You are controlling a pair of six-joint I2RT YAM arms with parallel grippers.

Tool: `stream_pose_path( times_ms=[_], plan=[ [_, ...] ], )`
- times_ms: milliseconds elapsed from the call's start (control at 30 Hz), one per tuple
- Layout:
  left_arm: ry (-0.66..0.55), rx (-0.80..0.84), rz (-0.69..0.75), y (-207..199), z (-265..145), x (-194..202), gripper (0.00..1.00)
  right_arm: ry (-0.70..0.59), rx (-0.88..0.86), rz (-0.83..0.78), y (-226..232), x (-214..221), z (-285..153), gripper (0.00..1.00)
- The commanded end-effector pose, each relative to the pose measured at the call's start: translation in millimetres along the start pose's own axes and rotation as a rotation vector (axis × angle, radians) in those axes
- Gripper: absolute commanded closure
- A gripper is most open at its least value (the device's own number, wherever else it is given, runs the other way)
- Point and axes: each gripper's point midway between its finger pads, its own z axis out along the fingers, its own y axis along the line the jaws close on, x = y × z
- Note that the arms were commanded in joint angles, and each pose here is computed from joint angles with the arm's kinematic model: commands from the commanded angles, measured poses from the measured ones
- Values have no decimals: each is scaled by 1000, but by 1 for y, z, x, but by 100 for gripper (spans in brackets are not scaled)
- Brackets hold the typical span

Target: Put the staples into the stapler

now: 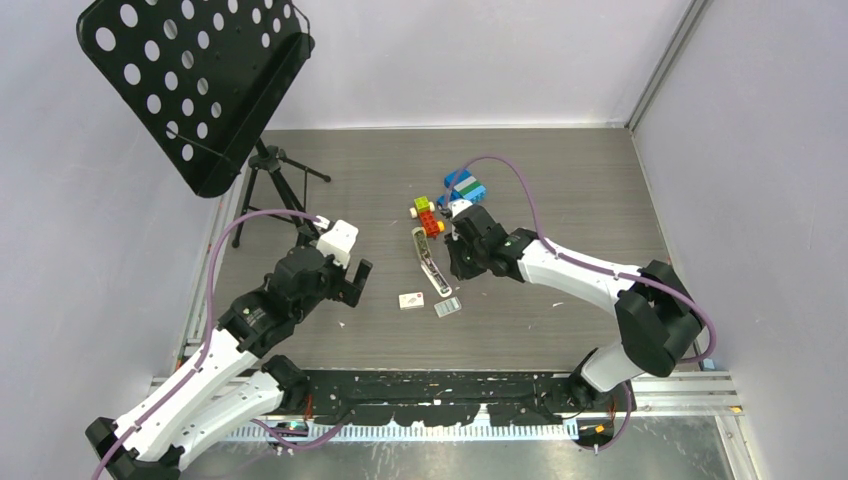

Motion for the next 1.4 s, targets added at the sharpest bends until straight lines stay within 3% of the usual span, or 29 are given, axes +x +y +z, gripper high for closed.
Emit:
stream_pose_path(
  times_ms=[0, 433, 1367],
  plan=[
    [-41, 22, -13, -3, -1, -12, 0, -139, -36, -65, 12, -35, 0, 85],
    [-46, 20, -13, -1, -4, -13, 0, -236, -77, -159, 29, -43, 21, 84],
    [-34, 24, -14, -1, 0, -11, 0, -185, -117, -185, 41, -26, 40, 84]
  ],
)
